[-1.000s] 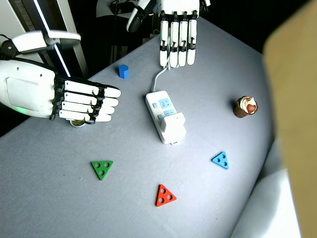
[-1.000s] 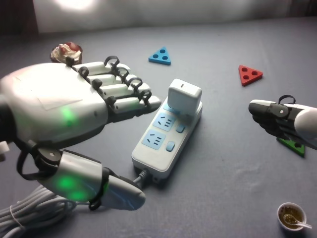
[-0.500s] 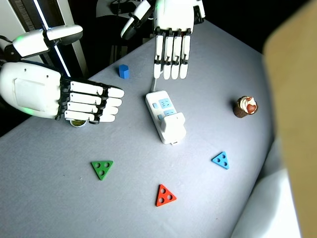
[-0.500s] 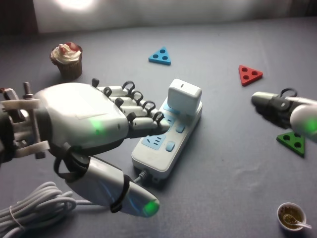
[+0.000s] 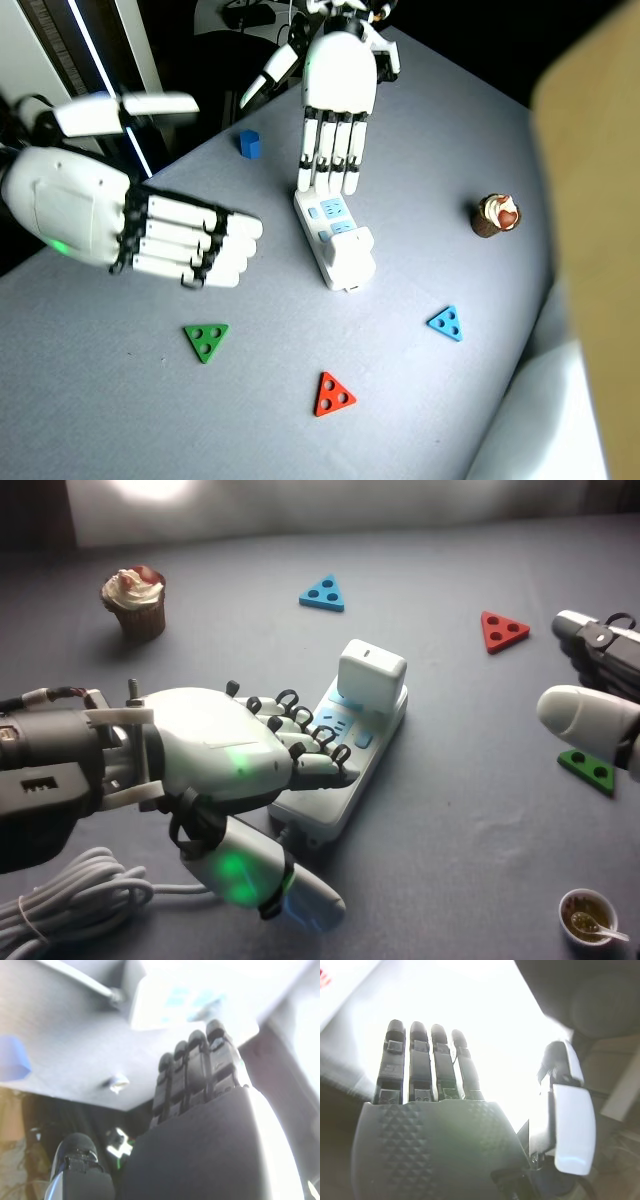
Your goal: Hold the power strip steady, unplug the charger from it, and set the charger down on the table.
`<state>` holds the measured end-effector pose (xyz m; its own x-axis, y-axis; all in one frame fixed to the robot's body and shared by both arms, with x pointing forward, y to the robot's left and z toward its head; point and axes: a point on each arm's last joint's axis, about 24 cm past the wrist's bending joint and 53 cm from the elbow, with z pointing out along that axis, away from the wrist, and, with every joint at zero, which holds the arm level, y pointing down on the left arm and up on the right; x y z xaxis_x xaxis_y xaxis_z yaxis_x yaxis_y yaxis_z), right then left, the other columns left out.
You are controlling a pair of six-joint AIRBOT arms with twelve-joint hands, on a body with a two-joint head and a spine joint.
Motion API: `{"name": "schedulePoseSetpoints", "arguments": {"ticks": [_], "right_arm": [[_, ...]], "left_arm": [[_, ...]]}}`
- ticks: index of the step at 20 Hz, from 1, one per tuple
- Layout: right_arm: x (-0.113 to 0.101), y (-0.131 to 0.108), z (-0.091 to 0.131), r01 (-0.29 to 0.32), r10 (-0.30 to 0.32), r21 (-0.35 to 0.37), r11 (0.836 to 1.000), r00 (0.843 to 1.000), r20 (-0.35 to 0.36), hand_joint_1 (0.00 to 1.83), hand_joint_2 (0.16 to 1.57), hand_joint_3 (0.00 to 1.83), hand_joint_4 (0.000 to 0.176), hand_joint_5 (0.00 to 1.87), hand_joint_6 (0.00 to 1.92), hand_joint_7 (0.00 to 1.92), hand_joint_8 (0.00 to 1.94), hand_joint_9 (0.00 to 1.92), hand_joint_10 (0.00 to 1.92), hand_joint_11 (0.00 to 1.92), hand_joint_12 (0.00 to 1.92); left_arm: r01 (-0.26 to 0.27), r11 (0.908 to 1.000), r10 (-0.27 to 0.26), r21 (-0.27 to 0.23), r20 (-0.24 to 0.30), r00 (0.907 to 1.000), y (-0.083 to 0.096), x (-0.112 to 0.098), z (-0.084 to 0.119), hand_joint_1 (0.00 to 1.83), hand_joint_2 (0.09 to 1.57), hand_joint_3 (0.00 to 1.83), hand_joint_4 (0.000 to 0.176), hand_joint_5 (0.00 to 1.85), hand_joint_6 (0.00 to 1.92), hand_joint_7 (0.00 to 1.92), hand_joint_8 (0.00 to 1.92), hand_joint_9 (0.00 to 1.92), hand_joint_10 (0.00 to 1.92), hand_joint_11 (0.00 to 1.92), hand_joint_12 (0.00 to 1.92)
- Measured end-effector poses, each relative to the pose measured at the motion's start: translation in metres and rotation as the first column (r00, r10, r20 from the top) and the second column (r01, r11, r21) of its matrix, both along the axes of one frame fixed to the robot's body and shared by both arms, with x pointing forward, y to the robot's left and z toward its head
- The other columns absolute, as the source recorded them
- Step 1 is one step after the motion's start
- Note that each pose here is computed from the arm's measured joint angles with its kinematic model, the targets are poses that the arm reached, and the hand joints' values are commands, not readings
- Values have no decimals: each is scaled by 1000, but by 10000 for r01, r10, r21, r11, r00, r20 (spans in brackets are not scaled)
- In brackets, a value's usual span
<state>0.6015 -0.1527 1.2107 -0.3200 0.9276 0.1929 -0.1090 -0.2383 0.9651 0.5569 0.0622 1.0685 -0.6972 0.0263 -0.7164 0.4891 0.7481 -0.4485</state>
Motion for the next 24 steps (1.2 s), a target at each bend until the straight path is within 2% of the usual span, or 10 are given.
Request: {"name": "schedulePoseSetpoints", "arguments": {"ticks": [2,3,4,7,9,10,13,16,20,24], "right_arm": [[9,-6,-2,718,-718,72,9974,9974,-91,549,1093,12,0,185,0,213,8,224,11,203,104],[12,-6,-4,976,-975,53,9952,9951,-132,662,1112,14,0,168,1,188,3,203,4,187,100],[16,-7,-7,1292,-1287,121,9916,9911,-328,870,1105,3,0,142,0,147,0,160,0,159,95],[25,-6,-21,1617,-1618,-68,9868,9848,-633,964,1096,0,0,117,3,122,0,136,0,150,102],[30,-3,-26,1640,-1648,-187,9863,9845,-595,1104,1059,0,0,146,0,145,0,159,1,169,149],[31,-2,-27,1645,-1656,-233,9861,9844,-587,1104,1059,0,0,146,0,145,0,159,1,169,149],[40,3,-26,1731,-1734,-100,9849,9822,-720,1095,1057,0,0,169,0,172,0,188,0,68,473],[50,16,-22,1690,-1685,2,9856,9829,-741,1071,1059,2,0,189,4,180,0,195,1,58,511],[58,41,-17,1148,-1124,254,9931,9903,-822,1029,1086,6,0,171,2,170,2,183,1,25,522],[67,55,-10,883,-874,105,9960,9937,-698,1055,1072,0,0,205,1,191,0,210,1,19,590]], "left_arm": [[26,10000,-26,28,-47,10000,-2,2,-4,0,964,1,0,115,2,130,9,102,12,34,137],[44,10000,-44,28,-62,10000,-4,3,-6,0,967,2,0,120,4,134,10,101,10,28,134],[45,10000,-45,39,-49,10000,-5,6,-8,0,970,3,0,129,7,144,12,119,15,37,137],[19,9999,-19,98,-22,10000,-6,12,-11,0,972,3,0,100,0,107,0,87,0,13,125],[24,9998,-23,175,-95,10000,-6,13,-18,0,970,1,0,123,10,131,10,114,11,42,135],[38,9998,-36,177,-110,9999,-7,13,-19,0,970,1,0,123,10,131,10,114,11,42,135],[71,9997,-68,225,-128,9999,-8,14,-23,0,968,0,0,134,11,143,12,118,9,44,135],[133,9996,-131,266,-97,9999,-11,16,-26,0,971,2,0,122,3,133,4,111,4,37,128],[172,9997,-171,184,-83,9998,-13,16,-28,0,976,3,0,122,2,120,0,100,0,39,125],[154,9998,-152,145,-155,9998,-12,14,-32,0,971,0,0,126,2,120,0,95,0,36,117]]}}
